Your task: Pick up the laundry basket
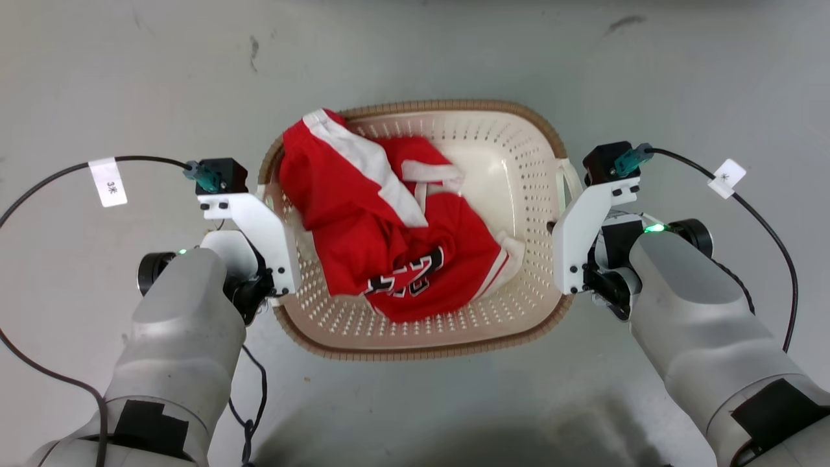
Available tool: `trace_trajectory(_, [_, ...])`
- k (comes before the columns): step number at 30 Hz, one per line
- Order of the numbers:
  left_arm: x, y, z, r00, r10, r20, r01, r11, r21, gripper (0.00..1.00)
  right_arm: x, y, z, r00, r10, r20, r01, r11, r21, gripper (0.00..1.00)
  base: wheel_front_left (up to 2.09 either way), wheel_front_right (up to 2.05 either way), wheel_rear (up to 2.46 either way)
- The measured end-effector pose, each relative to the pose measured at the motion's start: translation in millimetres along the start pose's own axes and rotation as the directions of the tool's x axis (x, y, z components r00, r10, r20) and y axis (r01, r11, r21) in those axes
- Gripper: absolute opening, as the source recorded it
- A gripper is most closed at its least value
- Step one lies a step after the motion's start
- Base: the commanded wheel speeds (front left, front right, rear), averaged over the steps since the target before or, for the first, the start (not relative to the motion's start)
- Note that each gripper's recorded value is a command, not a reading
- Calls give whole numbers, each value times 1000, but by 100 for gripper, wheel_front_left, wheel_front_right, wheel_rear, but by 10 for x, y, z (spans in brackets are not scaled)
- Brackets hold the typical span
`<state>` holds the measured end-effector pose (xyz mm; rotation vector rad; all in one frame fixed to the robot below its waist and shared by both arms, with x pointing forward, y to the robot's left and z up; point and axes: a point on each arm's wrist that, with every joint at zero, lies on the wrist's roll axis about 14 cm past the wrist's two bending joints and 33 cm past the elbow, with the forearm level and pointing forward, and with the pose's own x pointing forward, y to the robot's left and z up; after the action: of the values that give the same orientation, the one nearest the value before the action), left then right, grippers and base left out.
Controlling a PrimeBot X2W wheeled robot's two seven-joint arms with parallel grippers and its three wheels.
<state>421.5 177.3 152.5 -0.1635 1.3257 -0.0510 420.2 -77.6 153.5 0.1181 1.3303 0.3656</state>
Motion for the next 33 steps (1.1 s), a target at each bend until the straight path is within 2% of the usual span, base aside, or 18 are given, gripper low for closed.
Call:
trace_trajectory(19, [-769,-187,107,999,-37,-29,36,999,-9,0,-815,215,46,999,6,-42,-6,1000,-14,0,0,0,0])
trace_trajectory(33, [-1259,-433,182,996,-84,29,83,996,15,0,-1375,212,52,999,-32,7,32,999,-7,0,0,0,0])
